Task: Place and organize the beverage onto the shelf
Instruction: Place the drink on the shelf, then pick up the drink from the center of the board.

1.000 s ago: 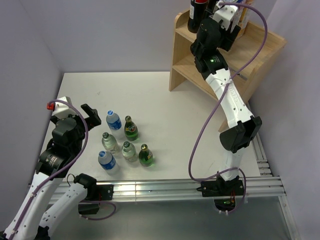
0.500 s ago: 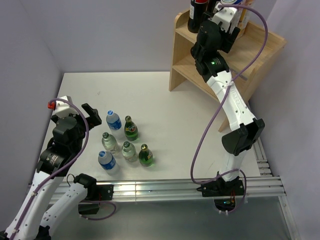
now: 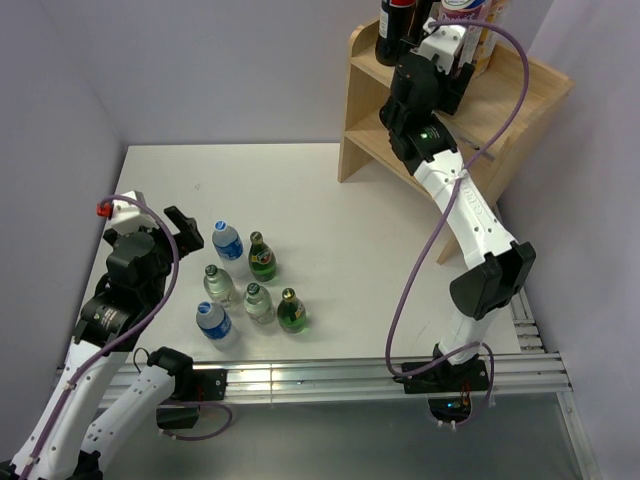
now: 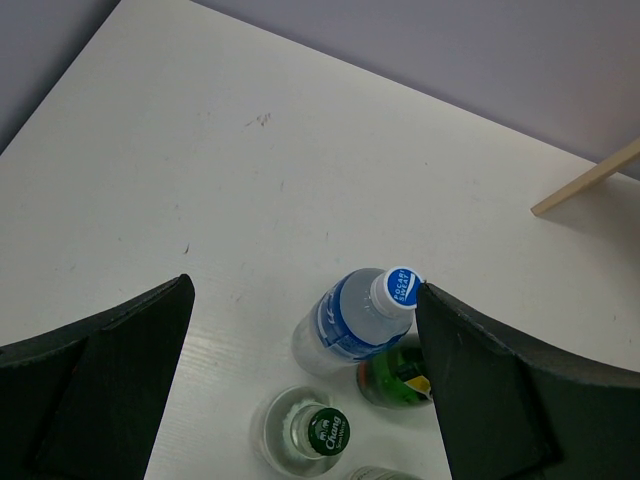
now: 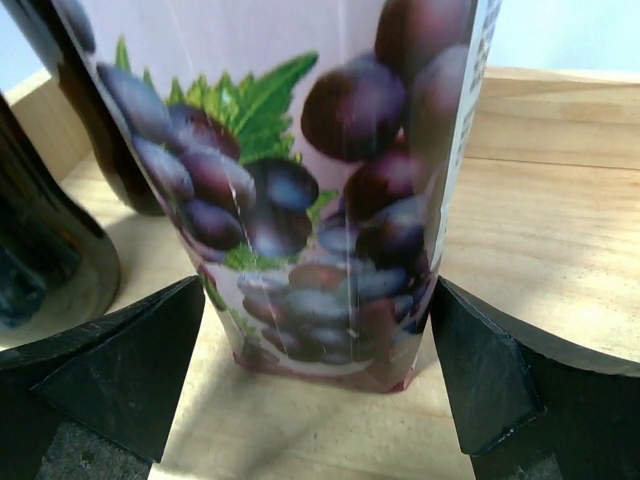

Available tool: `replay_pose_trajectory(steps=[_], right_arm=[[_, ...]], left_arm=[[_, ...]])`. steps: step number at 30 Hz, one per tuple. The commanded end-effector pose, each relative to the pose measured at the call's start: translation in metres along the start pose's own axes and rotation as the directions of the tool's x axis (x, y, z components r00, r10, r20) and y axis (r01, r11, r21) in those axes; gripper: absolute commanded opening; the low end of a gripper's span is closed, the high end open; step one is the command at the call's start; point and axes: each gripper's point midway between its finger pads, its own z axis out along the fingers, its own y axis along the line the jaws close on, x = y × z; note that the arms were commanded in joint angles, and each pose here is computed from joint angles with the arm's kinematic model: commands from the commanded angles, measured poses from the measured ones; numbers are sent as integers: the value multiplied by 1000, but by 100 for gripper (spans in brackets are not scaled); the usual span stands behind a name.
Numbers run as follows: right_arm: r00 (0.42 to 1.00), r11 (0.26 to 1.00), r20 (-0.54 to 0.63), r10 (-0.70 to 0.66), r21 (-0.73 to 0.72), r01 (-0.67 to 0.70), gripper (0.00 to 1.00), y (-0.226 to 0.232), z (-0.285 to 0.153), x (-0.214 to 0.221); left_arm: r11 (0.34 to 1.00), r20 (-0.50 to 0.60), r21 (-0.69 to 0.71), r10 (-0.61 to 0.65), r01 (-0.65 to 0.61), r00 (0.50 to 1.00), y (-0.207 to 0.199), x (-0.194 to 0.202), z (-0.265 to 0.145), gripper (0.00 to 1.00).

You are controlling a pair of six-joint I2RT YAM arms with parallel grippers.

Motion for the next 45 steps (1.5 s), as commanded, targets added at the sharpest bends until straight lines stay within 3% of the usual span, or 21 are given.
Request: replay_pose_trajectory(steps=[1,19,23,24,27,31,34,37,38,40,41,45], right_arm=[[996,996,31,80,-39,-79,100,-9,-14,-24],[996,954,-14,92,-286,-92,100,-19,-53,-38],[998,848,-30,52,-527,-60,100,-1,-85,-44],[999,787,-43,18,-615,-40,100,9,-98,-39],[997,687,-76,-14,-726,-46,100,10,-127,-36],[984,470,-174,-40,-872,-135,100,19,-181,-16],[968,375,-243,-60,-905,-204,100,17,-207,5],[949,337,-299,-103,-908,-250,100,12,-223,37],[948,275,-301,-102,-924,-264,100,9,-237,37],[937,255,-337,-96,-918,-304,100,9,-244,56],[942,223,-333,-36,-922,-317,100,6,-250,43],[902,170,-428,-56,-894,-414,100,-1,-270,68]], left_arm=[[1000,23,19,-10,9,1000,-4,-8,1,100],[999,6,-34,-21,21,1000,4,-6,13,100],[997,7,-69,-27,27,1000,9,-7,15,100],[997,9,-74,-28,29,1000,10,-8,15,99],[996,14,-84,-35,36,999,12,-10,14,100],[997,-7,-74,-34,34,999,8,-9,15,99],[997,-24,-59,-40,39,999,3,-11,14,99],[999,-56,-11,-49,48,997,-8,-9,14,99],[999,-71,11,-46,47,996,-12,-6,14,100],[997,-119,67,-41,49,992,-24,3,15,100],[996,-136,77,-39,50,990,-27,6,16,99],[996,-222,88,-14,34,975,-34,23,26,100]])
